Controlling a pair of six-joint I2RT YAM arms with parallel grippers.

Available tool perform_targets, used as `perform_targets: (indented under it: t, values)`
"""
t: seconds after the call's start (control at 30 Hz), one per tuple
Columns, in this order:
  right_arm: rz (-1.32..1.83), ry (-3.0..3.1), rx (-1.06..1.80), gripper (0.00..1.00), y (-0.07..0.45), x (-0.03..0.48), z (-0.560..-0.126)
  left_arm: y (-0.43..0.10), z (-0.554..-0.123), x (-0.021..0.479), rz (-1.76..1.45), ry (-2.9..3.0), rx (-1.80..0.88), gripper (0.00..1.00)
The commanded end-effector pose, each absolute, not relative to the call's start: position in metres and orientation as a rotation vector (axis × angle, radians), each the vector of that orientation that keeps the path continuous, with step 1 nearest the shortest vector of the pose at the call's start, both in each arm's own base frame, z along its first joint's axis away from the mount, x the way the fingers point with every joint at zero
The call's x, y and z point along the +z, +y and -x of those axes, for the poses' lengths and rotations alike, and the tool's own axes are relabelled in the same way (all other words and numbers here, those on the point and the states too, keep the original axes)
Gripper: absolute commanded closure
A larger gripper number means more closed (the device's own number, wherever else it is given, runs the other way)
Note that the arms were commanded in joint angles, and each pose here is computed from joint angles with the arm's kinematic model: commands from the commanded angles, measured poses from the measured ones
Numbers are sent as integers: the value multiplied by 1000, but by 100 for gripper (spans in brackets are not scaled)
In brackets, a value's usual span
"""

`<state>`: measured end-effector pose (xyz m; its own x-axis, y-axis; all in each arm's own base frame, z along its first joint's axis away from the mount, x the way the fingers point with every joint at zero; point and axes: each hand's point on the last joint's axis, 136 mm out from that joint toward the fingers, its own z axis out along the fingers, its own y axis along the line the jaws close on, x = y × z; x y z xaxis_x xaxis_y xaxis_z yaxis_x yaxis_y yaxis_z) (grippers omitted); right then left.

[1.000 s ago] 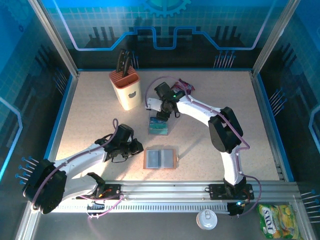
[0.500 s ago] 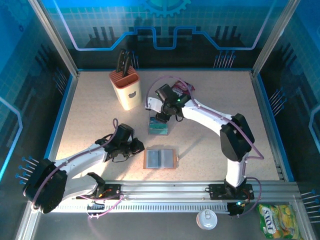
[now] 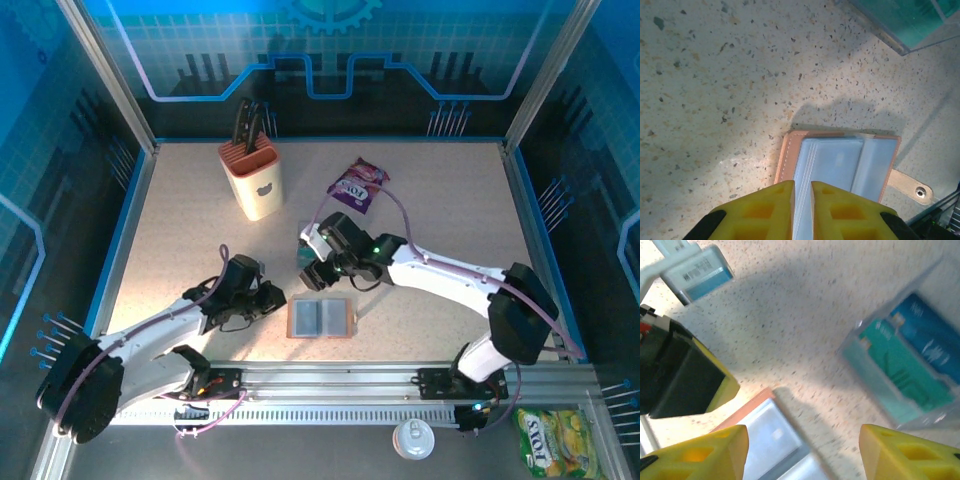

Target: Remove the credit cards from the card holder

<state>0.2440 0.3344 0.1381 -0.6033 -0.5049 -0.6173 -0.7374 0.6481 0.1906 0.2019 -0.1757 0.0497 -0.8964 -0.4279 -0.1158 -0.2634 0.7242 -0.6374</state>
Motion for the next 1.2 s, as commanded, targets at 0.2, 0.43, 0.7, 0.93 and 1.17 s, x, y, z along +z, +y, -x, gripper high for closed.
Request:
perform_targets:
  t: [0.2,0.43,0.7,0.93,1.17]
  values:
    - [477,2575,981,47,340,115,-211,-181,-187,42,546,2713,-985,83]
    - [366,2683,1054,59,342,86,-188,-193,-180,36,498,2756,-988,83]
    - [315,2790,1094,68,345,71,-171,-201,-174,24,484,2777,-978,90]
    - [317,2830,1111,70,352,58,-161,-195,-166,15,487,2805,-915,93]
    - [281,2853,1113,69,354,49,-159,-189,-164,17,491,2781,-892,94]
